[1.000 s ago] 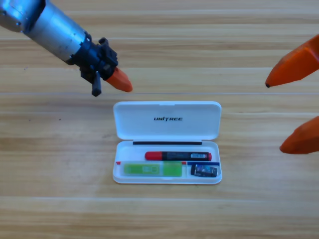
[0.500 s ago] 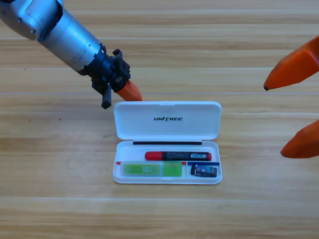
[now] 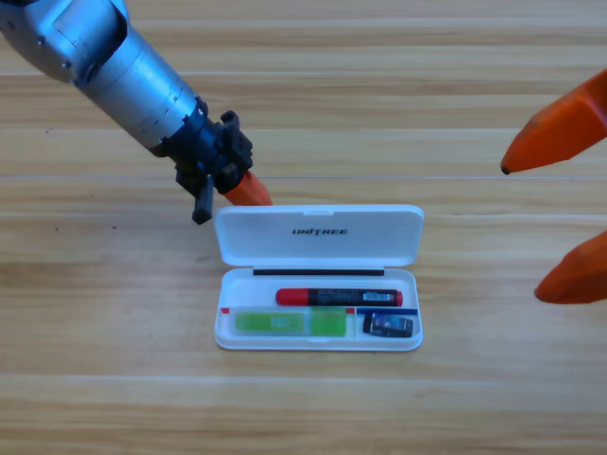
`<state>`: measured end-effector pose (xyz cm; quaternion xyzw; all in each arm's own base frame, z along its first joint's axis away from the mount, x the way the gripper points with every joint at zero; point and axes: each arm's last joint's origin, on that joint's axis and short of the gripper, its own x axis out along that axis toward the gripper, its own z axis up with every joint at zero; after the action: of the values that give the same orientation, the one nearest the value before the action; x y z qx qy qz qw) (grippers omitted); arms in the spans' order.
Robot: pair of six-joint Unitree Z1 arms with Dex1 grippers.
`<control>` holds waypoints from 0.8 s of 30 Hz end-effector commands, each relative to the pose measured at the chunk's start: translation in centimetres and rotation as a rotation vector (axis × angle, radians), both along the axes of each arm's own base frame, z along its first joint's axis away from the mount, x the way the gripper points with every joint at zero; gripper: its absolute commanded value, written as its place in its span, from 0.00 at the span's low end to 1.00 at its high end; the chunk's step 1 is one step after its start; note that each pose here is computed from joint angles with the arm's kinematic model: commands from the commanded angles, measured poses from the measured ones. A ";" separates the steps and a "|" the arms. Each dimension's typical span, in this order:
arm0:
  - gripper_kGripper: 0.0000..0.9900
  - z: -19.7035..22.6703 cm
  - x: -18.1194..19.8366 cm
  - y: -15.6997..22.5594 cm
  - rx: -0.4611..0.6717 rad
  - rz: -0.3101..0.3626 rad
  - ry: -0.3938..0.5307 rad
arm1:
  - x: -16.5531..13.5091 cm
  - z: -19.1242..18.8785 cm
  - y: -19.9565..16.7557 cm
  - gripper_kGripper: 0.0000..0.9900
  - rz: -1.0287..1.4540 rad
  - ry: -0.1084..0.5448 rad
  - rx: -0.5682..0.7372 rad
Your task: Clean up eraser and pencils
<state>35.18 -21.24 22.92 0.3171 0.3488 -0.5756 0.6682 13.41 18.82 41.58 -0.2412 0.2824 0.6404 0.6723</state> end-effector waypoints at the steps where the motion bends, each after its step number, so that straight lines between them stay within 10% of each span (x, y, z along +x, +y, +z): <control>1: 0.00 1.3 -1.5 -0.7 0.005 -0.025 -0.015 | -0.2 0.0 -0.9 0.95 -0.021 0.008 0.019; 24: 0.00 -2.0 -3.5 -0.8 0.047 -0.052 0.017 | -0.1 -0.1 -0.7 0.95 -0.016 0.019 0.021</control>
<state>32.60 -21.41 22.34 0.3305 0.3503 -0.5809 0.6562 13.38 18.83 41.59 -0.2388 0.2826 0.6425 0.6710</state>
